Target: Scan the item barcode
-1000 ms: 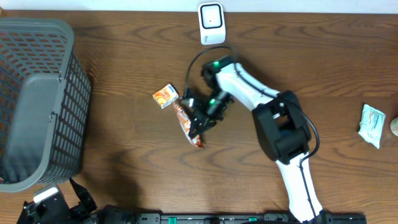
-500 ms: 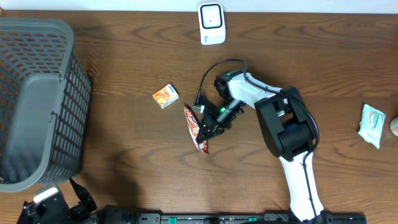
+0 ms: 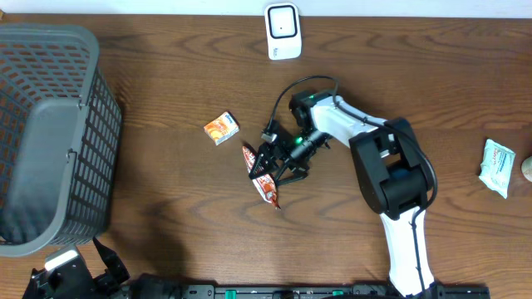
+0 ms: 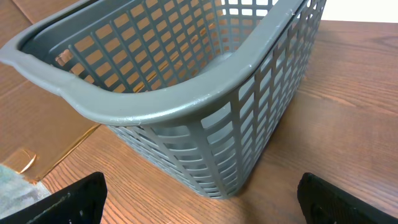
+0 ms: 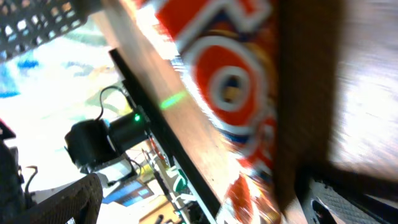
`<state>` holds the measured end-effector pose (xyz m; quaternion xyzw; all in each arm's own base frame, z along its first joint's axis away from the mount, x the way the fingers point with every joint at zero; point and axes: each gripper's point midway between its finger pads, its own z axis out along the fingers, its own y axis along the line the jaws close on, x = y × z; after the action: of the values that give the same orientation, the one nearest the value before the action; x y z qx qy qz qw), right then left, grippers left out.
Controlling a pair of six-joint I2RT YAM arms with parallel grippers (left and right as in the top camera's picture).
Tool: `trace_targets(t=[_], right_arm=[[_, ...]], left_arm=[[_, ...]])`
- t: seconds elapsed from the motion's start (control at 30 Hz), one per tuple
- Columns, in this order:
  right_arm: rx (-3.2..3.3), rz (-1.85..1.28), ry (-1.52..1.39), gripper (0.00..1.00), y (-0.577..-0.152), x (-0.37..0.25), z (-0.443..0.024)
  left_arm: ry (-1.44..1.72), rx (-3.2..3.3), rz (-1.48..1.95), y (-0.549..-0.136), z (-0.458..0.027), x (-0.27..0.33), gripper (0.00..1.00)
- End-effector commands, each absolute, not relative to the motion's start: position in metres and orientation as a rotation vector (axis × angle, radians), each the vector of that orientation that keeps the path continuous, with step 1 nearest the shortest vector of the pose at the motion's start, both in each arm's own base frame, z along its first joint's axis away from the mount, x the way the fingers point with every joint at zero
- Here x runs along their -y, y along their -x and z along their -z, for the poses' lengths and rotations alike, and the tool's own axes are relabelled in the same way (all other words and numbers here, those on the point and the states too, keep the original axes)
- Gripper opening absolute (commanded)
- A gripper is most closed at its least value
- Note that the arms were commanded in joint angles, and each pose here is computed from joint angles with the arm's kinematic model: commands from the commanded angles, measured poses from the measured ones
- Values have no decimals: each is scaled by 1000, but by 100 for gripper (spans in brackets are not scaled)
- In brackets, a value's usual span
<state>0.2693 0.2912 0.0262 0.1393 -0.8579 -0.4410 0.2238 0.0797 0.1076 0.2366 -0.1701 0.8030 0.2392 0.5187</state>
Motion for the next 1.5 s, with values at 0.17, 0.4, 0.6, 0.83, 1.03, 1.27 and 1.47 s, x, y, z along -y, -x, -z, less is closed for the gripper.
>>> trace_targets(t=[0.17, 0.4, 0.6, 0.83, 1.03, 1.27, 1.47], right_arm=[[2687, 489, -301, 99, -303, -204, 48], [2788, 325, -378, 99, -311, -222, 37], [2802, 213, -509, 99, -295, -244, 40], [2819, 138, -628, 99, -278, -270, 43], [2803, 105, -724, 99, -261, -287, 43], [2812, 31, -778, 99, -250, -294, 45], [2810, 31, -790, 84, -248, -296, 45]], left_arm=[[405, -1921, -586, -78, -237, -109, 98], [405, -1921, -586, -78, -237, -109, 98], [405, -1921, -586, -78, -237, -109, 98], [405, -1921, -586, -78, -237, -109, 98], [405, -1921, -586, -78, -237, -109, 98], [405, -1921, -586, -78, -237, -109, 98], [405, -1921, -586, -78, -237, -109, 98]])
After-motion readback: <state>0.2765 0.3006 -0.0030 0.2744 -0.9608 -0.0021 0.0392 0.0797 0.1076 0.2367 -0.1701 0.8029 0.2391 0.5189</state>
